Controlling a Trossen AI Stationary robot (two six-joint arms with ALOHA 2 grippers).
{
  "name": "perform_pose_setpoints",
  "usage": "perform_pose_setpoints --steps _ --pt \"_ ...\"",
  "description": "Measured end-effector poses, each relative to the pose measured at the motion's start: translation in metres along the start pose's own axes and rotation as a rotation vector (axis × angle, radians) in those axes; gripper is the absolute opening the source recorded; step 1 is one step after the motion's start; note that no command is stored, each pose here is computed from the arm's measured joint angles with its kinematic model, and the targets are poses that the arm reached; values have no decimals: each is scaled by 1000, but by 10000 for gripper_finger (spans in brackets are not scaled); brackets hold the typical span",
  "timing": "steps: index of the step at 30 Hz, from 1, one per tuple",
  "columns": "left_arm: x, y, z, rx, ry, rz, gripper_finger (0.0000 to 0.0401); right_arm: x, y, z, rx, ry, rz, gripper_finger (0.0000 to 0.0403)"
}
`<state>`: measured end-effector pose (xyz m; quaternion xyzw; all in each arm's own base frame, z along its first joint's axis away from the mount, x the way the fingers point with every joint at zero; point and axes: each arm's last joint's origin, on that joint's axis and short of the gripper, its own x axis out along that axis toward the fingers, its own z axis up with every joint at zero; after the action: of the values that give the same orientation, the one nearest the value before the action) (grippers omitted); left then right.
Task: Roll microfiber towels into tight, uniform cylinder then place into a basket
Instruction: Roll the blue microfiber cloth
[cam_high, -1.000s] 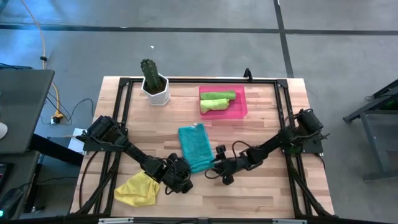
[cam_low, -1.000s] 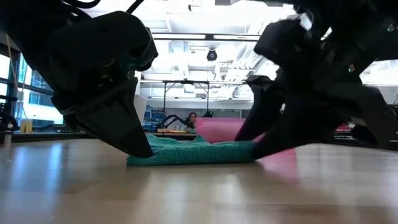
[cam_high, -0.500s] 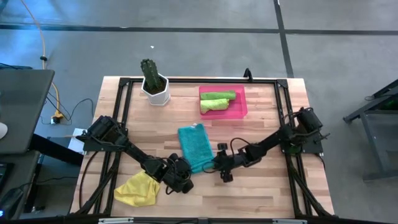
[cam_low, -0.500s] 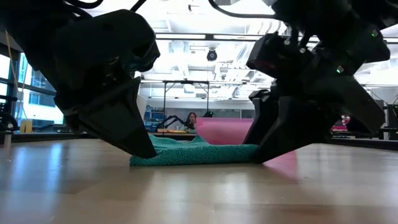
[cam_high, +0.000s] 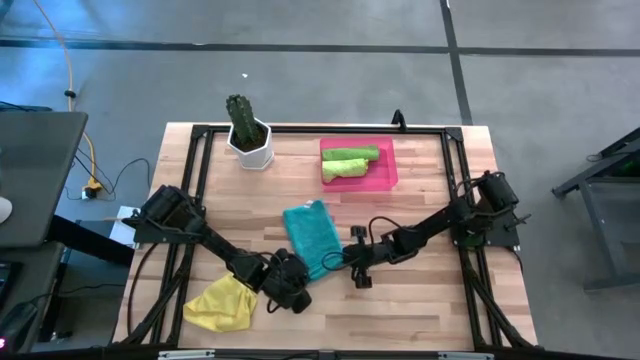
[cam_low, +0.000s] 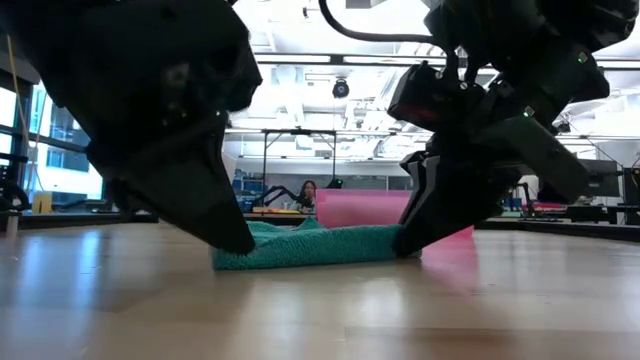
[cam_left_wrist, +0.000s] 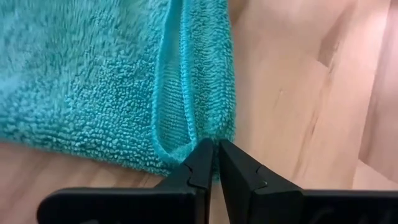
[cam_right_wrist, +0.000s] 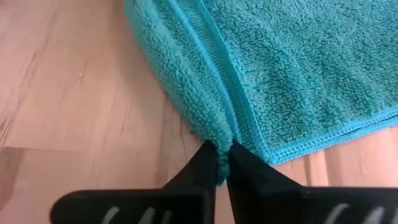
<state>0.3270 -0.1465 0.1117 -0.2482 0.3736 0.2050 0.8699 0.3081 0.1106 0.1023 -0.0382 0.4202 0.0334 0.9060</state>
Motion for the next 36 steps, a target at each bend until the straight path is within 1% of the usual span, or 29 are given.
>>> perform_pose_setpoints --steps 2,4,8,14,17,20,22,26,29,31,36 --pt "-4 -1 3 38 -20 -2 19 0 -1 0 5 3 13 8" --pt "-9 -2 7 77 -41 -6 19 1 -3 0 39 10 37 12" --pt "-21 -5 16 152 -96 -14 19 2 -10 2 144 35 147 4" --pt "-33 -11 18 261 -142 -32 19 6 -32 8 378 63 360 3" --pt "-36 -15 15 332 -164 -39 19 7 -45 9 520 85 429 2" --pt "-39 -19 11 408 -173 -47 19 8 -57 10 641 102 452 2" --pt "-40 -20 10 454 -195 -30 19 8 -65 11 710 112 468 1" --pt "-41 -21 10 547 -238 12 19 8 -75 12 815 133 504 1" --pt "-39 -20 11 620 -245 37 19 8 -81 12 883 142 497 1" --pt "-34 -17 10 669 -235 56 19 8 -84 12 919 149 488 1" --pt "-18 -11 9 671 -211 98 19 8 -86 11 940 156 464 1"
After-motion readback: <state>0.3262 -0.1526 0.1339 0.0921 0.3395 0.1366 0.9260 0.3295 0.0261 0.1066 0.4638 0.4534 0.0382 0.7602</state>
